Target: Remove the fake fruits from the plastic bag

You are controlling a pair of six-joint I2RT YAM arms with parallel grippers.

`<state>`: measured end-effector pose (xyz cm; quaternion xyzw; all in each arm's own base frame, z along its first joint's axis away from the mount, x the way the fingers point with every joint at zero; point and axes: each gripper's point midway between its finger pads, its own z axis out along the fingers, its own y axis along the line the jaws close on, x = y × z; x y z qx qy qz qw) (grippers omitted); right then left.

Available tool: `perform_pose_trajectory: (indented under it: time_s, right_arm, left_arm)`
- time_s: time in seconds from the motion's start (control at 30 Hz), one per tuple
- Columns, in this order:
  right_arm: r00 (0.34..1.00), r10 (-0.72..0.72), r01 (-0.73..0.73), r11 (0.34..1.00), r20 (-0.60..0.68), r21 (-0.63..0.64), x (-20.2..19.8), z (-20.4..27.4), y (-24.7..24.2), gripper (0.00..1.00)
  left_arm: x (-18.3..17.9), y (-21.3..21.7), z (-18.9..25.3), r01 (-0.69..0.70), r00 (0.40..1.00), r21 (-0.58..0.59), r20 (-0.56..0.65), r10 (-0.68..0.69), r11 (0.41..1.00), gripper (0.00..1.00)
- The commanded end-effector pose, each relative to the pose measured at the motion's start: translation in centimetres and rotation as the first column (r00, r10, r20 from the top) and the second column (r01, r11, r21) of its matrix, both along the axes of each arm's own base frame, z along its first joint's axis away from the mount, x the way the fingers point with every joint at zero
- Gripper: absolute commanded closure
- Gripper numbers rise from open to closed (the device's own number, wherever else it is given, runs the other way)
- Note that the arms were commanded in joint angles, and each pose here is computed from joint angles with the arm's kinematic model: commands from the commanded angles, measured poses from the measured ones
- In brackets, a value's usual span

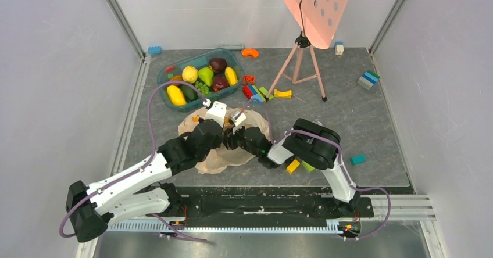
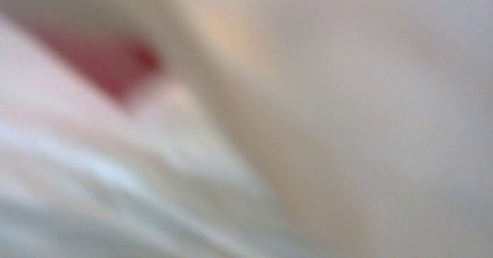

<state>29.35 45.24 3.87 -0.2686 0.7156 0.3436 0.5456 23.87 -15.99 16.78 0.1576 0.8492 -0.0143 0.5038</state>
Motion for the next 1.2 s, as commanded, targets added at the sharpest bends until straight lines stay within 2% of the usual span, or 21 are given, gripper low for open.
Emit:
perform_pose_trajectory:
  time_s: [0.0, 0.13, 0.43, 0.57, 0.73, 0.87, 1.0, 1.17]
  right_arm:
    - [0.998, -0.01, 0.003, 0.994, 0.064, 0.105, -0.4, 4.6, -1.2, 0.64]
    - [0.997, -0.012, 0.005, 0.995, 0.074, 0.096, -1.5, 5.6, -3.2, 0.7]
    - [0.992, -0.089, 0.089, 0.996, 0.093, 0.009, -3.8, 6.1, -10.0, 0.73]
    - [0.979, -0.161, 0.168, 0.985, 0.124, -0.048, -4.1, 6.5, -13.5, 0.73]
    - [0.957, -0.231, 0.242, 0.969, 0.175, -0.047, -4.6, 8.4, -17.1, 0.72]
    - [0.959, -0.207, 0.214, 0.977, 0.192, -0.018, -5.7, 9.6, -18.0, 0.72]
    - [0.971, -0.121, 0.119, 0.993, 0.209, 0.021, -7.4, 10.7, -17.6, 0.69]
    - [0.978, 0.001, 0.003, 1.0, 0.208, -0.018, -8.6, 10.3, -15.9, 0.61]
  left_arm:
    - [0.4, -0.5, 1.5, -0.019, 0.999, -0.082, 0.031, 0.021, 0.996, 0.98]
    - [0.0, -1.4, 2.0, 0.039, 0.999, -0.134, 0.04, -0.034, 0.99, 0.98]
    - [-1.5, -5.5, 3.7, 0.252, 0.968, -0.245, 0.046, -0.248, 0.936, 0.98]
    - [-2.3, -9.2, 4.8, 0.368, 0.925, -0.314, 0.026, -0.38, 0.875, 0.98]
    - [-3.7, -13.6, 6.6, 0.49, 0.86, -0.367, 0.055, -0.507, 0.791, 0.98]
    - [-3.7, -15.6, 8.3, 0.548, 0.825, -0.37, 0.094, -0.557, 0.75, 0.98]
    - [-3.3, -15.6, 9.6, 0.564, 0.82, -0.345, 0.122, -0.56, 0.751, 0.98]
    - [-2.9, -12.1, 7.8, 0.474, 0.879, -0.303, 0.097, -0.468, 0.827, 0.98]
